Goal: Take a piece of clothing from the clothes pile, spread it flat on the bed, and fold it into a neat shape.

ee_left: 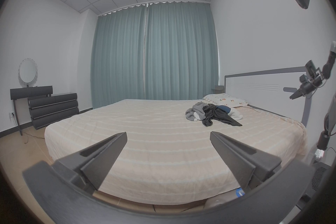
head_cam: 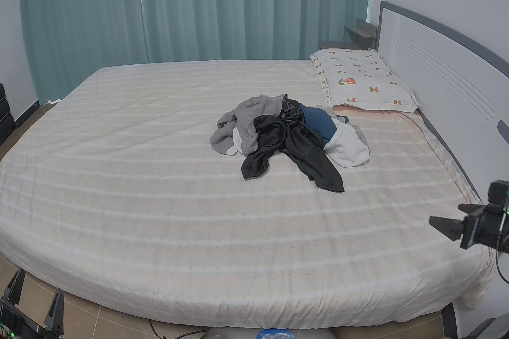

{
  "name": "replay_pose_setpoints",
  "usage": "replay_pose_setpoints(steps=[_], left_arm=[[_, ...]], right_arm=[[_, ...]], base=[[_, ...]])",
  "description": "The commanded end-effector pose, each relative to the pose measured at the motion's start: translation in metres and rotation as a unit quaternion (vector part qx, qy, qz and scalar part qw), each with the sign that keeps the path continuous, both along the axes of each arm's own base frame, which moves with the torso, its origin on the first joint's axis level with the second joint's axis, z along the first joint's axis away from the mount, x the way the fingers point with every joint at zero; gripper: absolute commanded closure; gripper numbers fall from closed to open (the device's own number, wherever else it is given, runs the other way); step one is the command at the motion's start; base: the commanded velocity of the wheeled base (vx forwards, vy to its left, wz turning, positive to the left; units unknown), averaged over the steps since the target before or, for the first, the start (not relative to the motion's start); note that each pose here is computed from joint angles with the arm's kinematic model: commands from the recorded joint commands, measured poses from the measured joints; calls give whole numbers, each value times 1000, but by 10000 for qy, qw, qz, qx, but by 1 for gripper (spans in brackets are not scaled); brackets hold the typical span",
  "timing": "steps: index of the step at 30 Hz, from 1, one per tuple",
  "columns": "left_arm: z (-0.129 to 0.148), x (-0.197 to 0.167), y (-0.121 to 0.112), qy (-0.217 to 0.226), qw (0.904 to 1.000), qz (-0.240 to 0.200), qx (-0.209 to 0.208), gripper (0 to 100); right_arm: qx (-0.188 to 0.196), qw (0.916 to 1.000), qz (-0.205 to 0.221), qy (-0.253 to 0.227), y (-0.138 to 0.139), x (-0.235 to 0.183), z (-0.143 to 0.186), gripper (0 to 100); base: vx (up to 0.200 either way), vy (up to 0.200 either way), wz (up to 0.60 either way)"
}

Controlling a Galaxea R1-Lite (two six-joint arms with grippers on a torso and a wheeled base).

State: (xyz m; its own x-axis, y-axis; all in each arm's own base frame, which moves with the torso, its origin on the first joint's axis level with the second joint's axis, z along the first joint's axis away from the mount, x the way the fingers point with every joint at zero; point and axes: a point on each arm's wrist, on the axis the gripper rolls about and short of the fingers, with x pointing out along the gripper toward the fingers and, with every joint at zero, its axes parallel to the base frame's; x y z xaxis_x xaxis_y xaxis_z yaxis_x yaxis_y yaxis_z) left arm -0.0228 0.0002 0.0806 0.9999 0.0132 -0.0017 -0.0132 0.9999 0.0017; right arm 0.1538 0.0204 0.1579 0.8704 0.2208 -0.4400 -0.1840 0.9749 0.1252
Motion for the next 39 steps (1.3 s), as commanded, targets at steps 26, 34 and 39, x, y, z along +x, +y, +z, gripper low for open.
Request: replay_pose_setpoints(steps=[26,34,39], left_arm=[[-5,0,0,14,10000,3,-1,0],[-5,0,0,14,10000,3,-1,0],[-5,0,0,14,10000,3,-1,0]], right_arm=[[278,9924,-939,745,115,327,-217,0],[205,9913,-1079,718,134,350,-229,0],[207,9915,-1077,703,136,353,-227,0]], base=[[0,0,0],[0,0,0],[0,0,0]])
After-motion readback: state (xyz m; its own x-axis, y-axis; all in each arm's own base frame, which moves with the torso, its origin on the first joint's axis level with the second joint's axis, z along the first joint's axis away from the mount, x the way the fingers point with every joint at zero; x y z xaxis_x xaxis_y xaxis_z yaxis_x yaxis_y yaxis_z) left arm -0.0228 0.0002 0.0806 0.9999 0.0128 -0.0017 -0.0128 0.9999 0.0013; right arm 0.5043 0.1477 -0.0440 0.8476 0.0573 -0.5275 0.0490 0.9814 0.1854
